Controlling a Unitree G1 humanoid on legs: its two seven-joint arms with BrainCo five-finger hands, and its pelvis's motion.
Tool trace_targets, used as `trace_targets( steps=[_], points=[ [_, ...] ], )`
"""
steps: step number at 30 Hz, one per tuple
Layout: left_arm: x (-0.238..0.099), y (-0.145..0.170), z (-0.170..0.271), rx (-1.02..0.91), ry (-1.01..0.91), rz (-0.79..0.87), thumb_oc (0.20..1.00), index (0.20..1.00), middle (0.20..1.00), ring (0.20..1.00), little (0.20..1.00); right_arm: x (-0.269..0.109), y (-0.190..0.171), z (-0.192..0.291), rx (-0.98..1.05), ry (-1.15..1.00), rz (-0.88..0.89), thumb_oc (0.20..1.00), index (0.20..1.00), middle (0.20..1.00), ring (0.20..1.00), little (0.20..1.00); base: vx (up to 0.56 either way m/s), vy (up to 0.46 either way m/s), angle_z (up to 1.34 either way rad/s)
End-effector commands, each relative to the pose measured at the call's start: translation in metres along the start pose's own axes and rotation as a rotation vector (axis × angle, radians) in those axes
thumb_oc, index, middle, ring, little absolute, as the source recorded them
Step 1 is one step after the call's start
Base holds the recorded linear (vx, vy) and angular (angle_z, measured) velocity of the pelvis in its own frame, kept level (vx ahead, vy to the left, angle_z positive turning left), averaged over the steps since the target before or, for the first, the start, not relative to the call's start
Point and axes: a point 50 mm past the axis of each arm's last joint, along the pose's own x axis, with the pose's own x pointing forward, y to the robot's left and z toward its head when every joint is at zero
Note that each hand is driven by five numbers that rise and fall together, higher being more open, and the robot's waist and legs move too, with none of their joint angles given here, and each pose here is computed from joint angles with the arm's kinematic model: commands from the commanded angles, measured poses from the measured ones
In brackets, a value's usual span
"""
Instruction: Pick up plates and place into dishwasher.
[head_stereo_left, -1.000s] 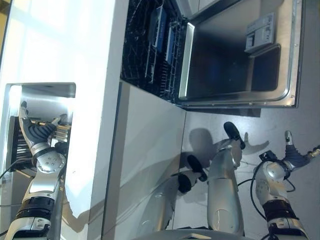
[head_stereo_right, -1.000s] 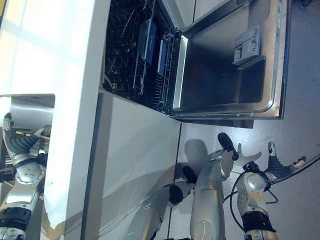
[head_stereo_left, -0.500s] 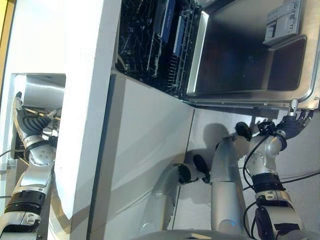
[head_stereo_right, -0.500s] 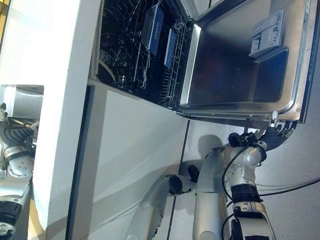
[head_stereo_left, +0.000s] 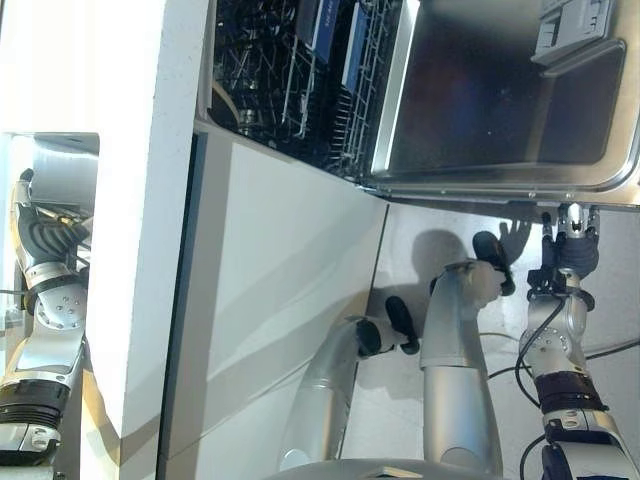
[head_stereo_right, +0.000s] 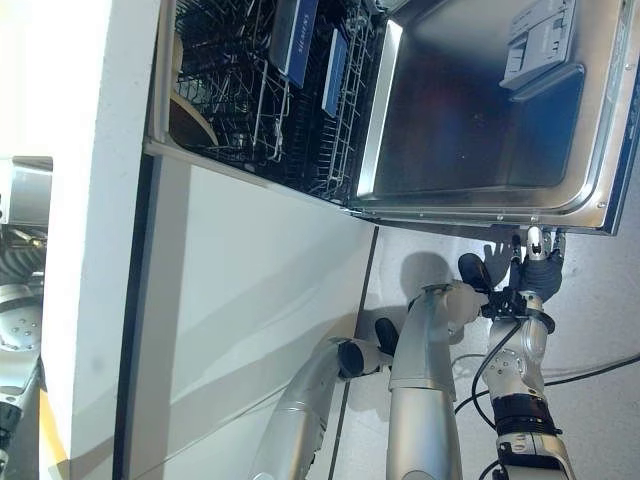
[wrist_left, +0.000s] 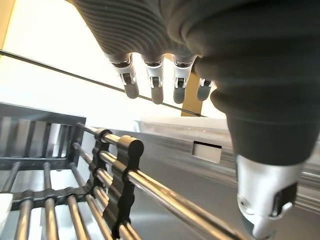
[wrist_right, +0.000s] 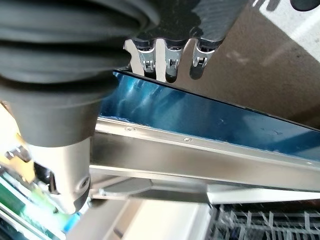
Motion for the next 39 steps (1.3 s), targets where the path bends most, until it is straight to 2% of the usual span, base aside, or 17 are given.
trace_targets(
  steps=[1, 7, 15, 20, 29, 39],
  points=[
    [-0.048, -0.085, 0.05, -0.378, -0.081, -0.206, 1.0, 1.0, 1.0, 1.0, 1.0, 0.0, 0.212, 0.082, -0.029, -0.399, 1.116, 1.0, 1.0, 1.0, 1.0, 1.0, -0.01, 0.048, -0.07],
    [-0.044, -0.079, 0.046, -0.388, -0.057, -0.205, 1.0, 1.0, 1.0, 1.0, 1.0, -0.01, 0.225, 0.084, -0.071, -0.409, 1.195, 1.0, 1.0, 1.0, 1.0, 1.0, 0.0, 0.037, -0.04],
    [-0.042, -0.078, 0.044, -0.386, -0.041, -0.213, 1.0, 1.0, 1.0, 1.0, 1.0, -0.015, 0.227, 0.065, -0.091, -0.338, 1.208, 1.0, 1.0, 1.0, 1.0, 1.0, 0.04, 0.016, 0.16],
    [-0.042, -0.074, 0.041, -0.37, -0.042, -0.225, 1.0, 1.0, 1.0, 1.0, 1.0, -0.016, 0.215, 0.048, -0.071, -0.286, 1.148, 1.0, 1.0, 1.0, 1.0, 1.0, 0.07, -0.052, 0.32],
    [-0.029, -0.063, 0.053, -0.292, -0.156, -0.27, 1.0, 1.0, 1.0, 1.0, 1.0, -0.031, 0.202, 0.027, 0.035, -0.314, 1.021, 1.0, 1.0, 1.0, 1.0, 1.0, 0.03, -0.228, 0.63],
    [-0.034, -0.062, 0.051, -0.243, -0.179, -0.332, 1.0, 1.0, 1.0, 1.0, 1.0, -0.037, 0.186, 0.005, 0.055, -0.217, 0.864, 1.0, 1.0, 1.0, 1.0, 1.0, 0.05, -0.062, 0.23]
  ],
)
